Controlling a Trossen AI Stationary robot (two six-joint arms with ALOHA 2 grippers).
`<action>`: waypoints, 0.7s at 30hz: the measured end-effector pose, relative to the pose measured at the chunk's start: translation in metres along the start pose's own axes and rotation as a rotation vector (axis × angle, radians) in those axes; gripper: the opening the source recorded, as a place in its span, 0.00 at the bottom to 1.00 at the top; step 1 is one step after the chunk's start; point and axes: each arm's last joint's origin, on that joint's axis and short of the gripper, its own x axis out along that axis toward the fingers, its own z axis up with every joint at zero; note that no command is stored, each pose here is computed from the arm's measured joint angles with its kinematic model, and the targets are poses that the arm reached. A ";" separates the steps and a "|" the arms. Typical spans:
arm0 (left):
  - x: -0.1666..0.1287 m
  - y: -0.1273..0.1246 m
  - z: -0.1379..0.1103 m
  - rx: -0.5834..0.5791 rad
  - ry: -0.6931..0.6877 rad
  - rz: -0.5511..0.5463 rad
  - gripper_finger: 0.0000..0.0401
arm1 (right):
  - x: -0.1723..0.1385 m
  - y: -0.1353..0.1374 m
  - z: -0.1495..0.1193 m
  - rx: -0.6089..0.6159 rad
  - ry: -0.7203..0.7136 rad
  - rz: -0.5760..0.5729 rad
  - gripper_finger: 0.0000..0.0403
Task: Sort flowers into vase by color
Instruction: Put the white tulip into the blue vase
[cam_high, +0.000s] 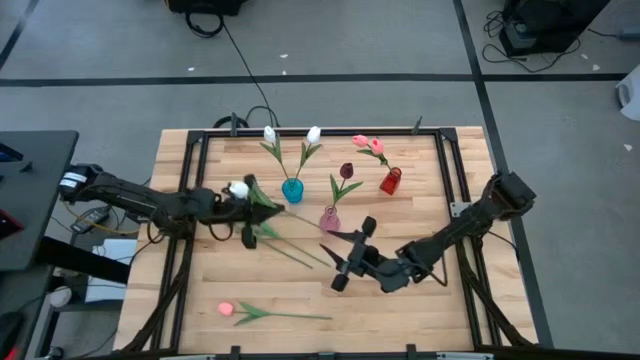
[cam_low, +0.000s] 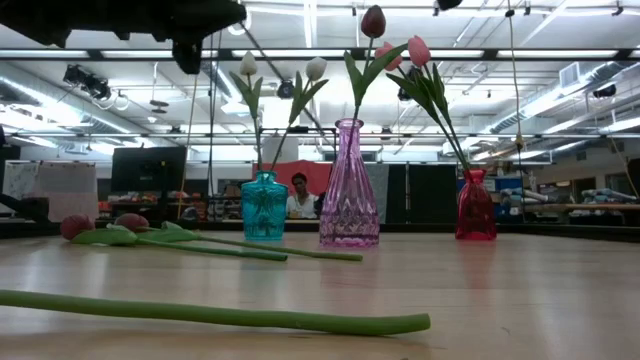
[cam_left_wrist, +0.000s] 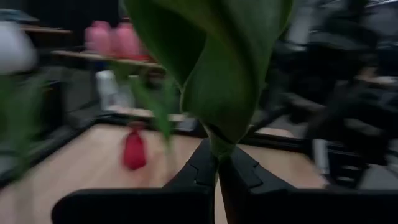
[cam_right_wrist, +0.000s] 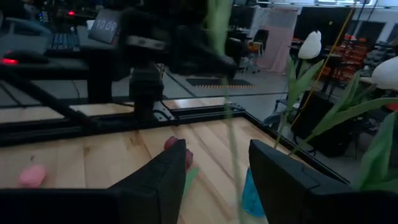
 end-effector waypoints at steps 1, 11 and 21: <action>-0.003 0.003 0.003 0.005 -0.001 0.023 0.02 | -0.003 0.000 0.001 -0.005 0.001 0.001 0.46; -0.019 0.021 0.031 0.095 0.128 0.207 0.02 | -0.013 0.002 -0.004 -0.011 0.019 -0.076 0.47; -0.017 0.038 0.044 0.162 0.180 0.342 0.02 | -0.005 -0.002 -0.013 0.016 0.070 -0.065 0.47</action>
